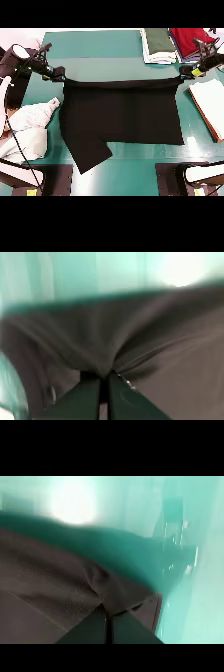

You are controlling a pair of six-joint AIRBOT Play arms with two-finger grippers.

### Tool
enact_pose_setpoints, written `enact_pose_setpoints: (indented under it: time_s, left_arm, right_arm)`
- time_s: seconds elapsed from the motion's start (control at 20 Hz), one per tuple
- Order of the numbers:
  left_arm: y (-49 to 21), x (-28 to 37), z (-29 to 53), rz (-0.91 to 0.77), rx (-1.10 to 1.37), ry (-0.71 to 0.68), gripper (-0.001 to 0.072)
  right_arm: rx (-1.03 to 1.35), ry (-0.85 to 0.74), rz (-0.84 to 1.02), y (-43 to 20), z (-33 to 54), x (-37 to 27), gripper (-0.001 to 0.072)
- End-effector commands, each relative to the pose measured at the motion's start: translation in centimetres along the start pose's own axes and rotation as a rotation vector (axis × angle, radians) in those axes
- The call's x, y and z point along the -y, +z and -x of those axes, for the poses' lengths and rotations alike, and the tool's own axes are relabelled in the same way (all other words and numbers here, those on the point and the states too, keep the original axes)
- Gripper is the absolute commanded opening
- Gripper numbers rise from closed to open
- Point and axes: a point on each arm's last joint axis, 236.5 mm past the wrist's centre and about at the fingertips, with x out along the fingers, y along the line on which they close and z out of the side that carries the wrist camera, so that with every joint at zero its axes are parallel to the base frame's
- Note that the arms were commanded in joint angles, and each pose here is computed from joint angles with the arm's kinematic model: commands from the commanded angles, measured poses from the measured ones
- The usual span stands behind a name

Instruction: Fold the shirts.

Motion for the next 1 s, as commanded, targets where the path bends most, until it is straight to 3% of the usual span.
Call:
enact_pose_setpoints:
  time_s: [0.0, 0.3, 0.35, 0.4, 0.65, 0.75, 0.95]
  left_arm:
    - [-4.3, -0.9, -1.4, 0.026, -0.148, -0.006, 0.0028]
    - [-10.0, -2.4, -4.0, 0.095, -0.301, 0.002, 0.0051]
    - [-10.0, -2.5, -4.0, 0.104, -0.301, 0.008, 0.0355]
    - [-9.9, -2.5, -3.7, 0.124, -0.294, 0.014, 0.0541]
    - [-10.8, -1.7, 1.9, 0.033, -0.215, 0.125, 0.0538]
    - [-14.9, -2.0, 3.5, 0.022, -0.218, 0.194, 0.0538]
    - [-25.5, -2.3, 3.0, 0.109, -0.274, 0.197, 0.0539]
  right_arm:
    - [-0.081, -0.021, -0.011, -3.8, -1.4, 0.6, 0.0015]
    - [-0.112, -0.019, -0.048, -8.0, -3.6, 0.7, 0.0032]
    - [-0.105, -0.016, -0.049, -7.9, -3.6, 0.6, 0.0223]
    - [-0.097, -0.013, -0.054, -7.6, -3.2, 0.4, 0.0442]
    - [0.000, 0.000, -0.034, -6.9, 1.7, -1.6, 0.0449]
    - [0.030, -0.004, -0.025, -8.2, 3.3, -2.2, 0.0449]
    - [0.119, -0.022, -0.021, -9.8, 4.7, -2.8, 0.0448]
